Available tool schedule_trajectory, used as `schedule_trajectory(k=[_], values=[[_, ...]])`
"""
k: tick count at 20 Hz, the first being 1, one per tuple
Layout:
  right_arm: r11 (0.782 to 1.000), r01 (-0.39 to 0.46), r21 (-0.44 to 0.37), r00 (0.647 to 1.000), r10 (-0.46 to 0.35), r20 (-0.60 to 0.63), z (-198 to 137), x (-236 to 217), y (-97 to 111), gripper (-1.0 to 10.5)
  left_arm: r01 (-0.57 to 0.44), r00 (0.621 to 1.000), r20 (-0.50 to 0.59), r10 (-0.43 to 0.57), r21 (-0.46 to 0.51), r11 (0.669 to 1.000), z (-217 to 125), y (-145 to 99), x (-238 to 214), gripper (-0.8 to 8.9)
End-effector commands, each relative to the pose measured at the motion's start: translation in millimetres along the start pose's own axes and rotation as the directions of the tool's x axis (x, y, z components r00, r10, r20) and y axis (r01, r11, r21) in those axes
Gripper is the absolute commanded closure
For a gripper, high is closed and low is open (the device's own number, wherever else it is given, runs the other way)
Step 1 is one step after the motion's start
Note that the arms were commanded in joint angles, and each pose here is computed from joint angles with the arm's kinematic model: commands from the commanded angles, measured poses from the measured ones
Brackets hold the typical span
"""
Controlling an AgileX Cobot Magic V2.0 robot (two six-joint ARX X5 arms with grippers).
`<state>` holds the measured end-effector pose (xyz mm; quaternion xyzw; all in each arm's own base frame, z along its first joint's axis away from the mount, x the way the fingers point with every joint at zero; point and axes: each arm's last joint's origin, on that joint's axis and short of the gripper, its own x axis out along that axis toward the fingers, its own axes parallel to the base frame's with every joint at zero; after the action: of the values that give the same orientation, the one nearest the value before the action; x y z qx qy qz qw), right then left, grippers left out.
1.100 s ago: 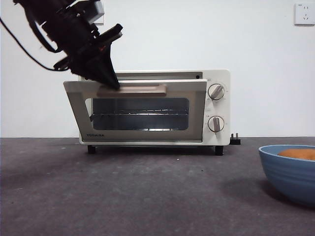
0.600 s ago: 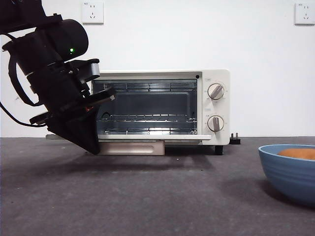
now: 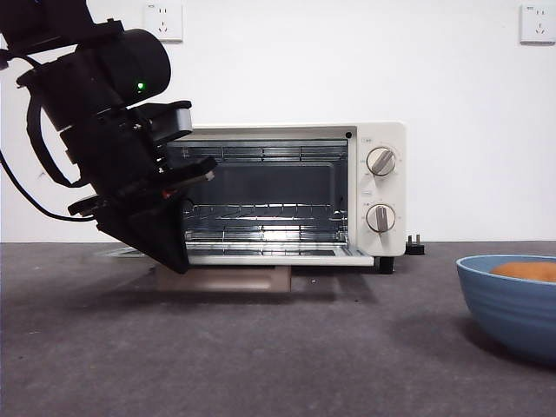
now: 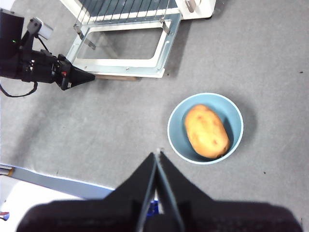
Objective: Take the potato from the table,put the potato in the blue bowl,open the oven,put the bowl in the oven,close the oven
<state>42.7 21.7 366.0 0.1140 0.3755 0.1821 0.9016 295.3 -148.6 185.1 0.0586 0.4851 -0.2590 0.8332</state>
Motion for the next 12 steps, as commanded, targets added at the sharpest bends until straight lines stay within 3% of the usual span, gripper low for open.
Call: schedule_trajectory(k=[1,7,10,12], values=[[1.0,0.001,0.011,1.0,-0.001,-0.002,-1,-1,0,9.6,0.0,1.0,0.001,0.0,0.03,1.0,2,-6,-3,8.19],[0.988,0.071,0.14,0.988,-0.05,-0.149,-7,9,-4,9.1,0.042,0.998,-0.042,-0.038,0.1,0.994,-8,-31,-46,8.19],[0.981,0.115,0.153,0.973,-0.08,-0.215,-9,25,-7,6.8,0.097,0.995,-0.03,-0.093,0.135,0.986,-16,-44,-86,8.19],[0.967,0.212,0.139,0.942,-0.165,-0.293,-13,47,-13,6.2,0.118,0.993,-0.035,-0.114,0.148,0.982,-26,-50,-110,8.19]])
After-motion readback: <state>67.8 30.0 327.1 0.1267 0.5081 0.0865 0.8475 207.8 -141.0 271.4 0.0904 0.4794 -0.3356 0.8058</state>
